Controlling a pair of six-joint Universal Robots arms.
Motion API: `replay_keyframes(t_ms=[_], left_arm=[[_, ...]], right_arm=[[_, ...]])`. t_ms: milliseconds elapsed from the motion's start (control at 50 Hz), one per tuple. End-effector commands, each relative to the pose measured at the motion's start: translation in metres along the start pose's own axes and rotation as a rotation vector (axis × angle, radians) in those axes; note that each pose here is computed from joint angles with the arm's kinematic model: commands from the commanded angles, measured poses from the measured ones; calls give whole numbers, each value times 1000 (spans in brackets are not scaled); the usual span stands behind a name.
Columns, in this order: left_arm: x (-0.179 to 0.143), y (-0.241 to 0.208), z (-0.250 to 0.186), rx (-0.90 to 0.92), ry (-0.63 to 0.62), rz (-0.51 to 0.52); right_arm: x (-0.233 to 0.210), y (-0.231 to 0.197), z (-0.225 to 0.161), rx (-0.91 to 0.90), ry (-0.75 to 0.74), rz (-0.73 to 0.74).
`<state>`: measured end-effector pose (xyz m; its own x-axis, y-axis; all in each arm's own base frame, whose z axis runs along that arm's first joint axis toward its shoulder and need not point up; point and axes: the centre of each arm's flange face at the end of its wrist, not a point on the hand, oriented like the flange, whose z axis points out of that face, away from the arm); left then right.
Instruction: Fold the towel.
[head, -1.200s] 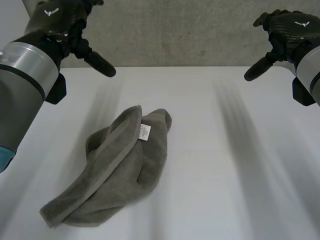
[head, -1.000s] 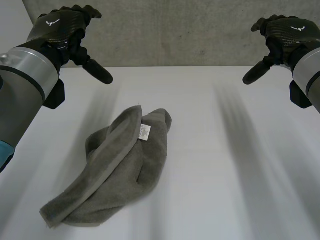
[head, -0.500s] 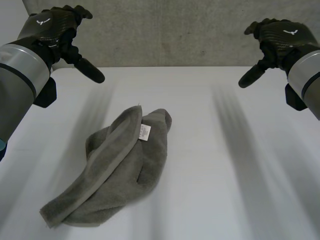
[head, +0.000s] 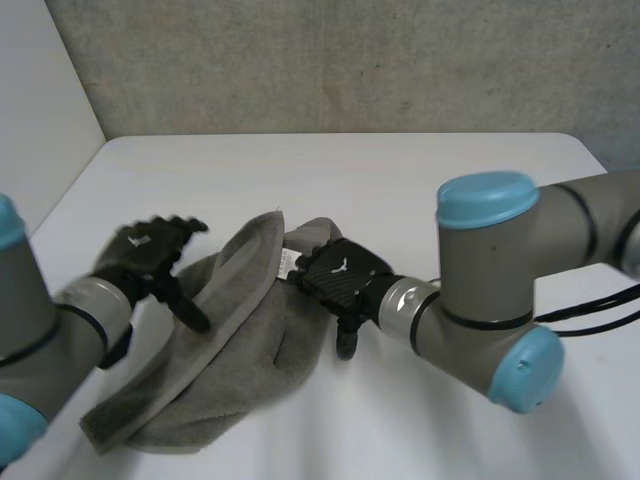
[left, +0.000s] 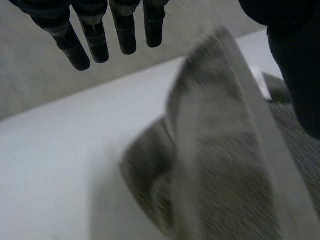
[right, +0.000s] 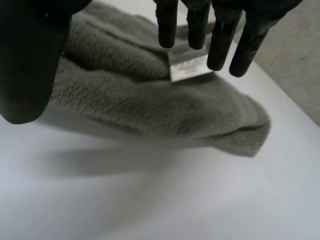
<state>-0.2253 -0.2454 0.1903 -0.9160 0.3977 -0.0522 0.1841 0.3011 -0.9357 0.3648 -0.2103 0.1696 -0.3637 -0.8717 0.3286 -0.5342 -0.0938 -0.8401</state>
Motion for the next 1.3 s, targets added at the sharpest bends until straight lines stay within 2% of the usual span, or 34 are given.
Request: replay_keyframes(t_ms=[20, 200, 280, 440, 520, 540, 580, 600, 620, 640, 660, 680, 700, 720, 740, 800, 860, 920, 960, 1040, 1100, 1180, 1260, 1300], left_arm=[[27, 28, 11, -67, 75, 29], [28, 45, 34, -111, 25, 56], [23, 37, 47, -37, -29, 55], [21, 16, 54, 76, -43, 43], [22, 9, 49, 97, -41, 32], [22, 4, 45, 113, -40, 27], [22, -5, 39, 140, -41, 16], [22, -15, 31, 169, -41, -9], [22, -15, 31, 169, -41, -9], [21, -26, 21, 203, -37, -44], [20, -36, 13, 233, -31, -88], [20, -36, 12, 234, -31, -88], [20, -45, 4, 262, -22, -134], [20, -45, 4, 262, -22, -135], [19, -54, -5, 290, -8, -179], [19, -63, -14, 309, 39, -254], [22, -64, -16, 292, 97, -306], [23, -58, -12, 254, 130, -353], [23, -48, -3, 215, 128, -371], [27, -13, 29, 94, 113, -383], [28, -7, 40, 75, 112, -380], [22, 9, 74, 38, 78, -388], [9, 7, 96, 60, 20, -394], [-10, -6, 109, 116, -61, -400]], right_arm=[[-1, 12, 22, -10, 30, -16], [-7, 16, 44, -2, 49, -31], [-2, 12, 49, 23, 81, -41], [9, 4, 49, 55, 125, -48], [30, -38, 13, 136, 203, -52], [30, -38, 13, 136, 204, -52], [54, -57, -20, 167, 273, -54], [54, -57, -20, 167, 274, -54], [66, -60, -37, 156, 305, -55], [73, -61, -52, 126, 320, -43], [74, -61, -53, 126, 320, -43], [80, -63, -69, 90, 327, -26], [80, -63, -69, 90, 328, -26], [84, -65, -85, 60, 327, -15], [92, -68, -101, 38, 346, -7], [103, -75, -120, 18, 376, -23], [106, -78, -123, 24, 382, -52], [108, -76, -118, 5, 364, -114], [110, -60, -94, -53, 320, -162], [101, -54, -64, -75, 261, -214], [92, -49, -30, -90, 235, -263], [99, -31, 23, -117, 289, -335], [111, -22, 48, -107, 362, -366], [120, -26, 54, -78, 418, -371]])
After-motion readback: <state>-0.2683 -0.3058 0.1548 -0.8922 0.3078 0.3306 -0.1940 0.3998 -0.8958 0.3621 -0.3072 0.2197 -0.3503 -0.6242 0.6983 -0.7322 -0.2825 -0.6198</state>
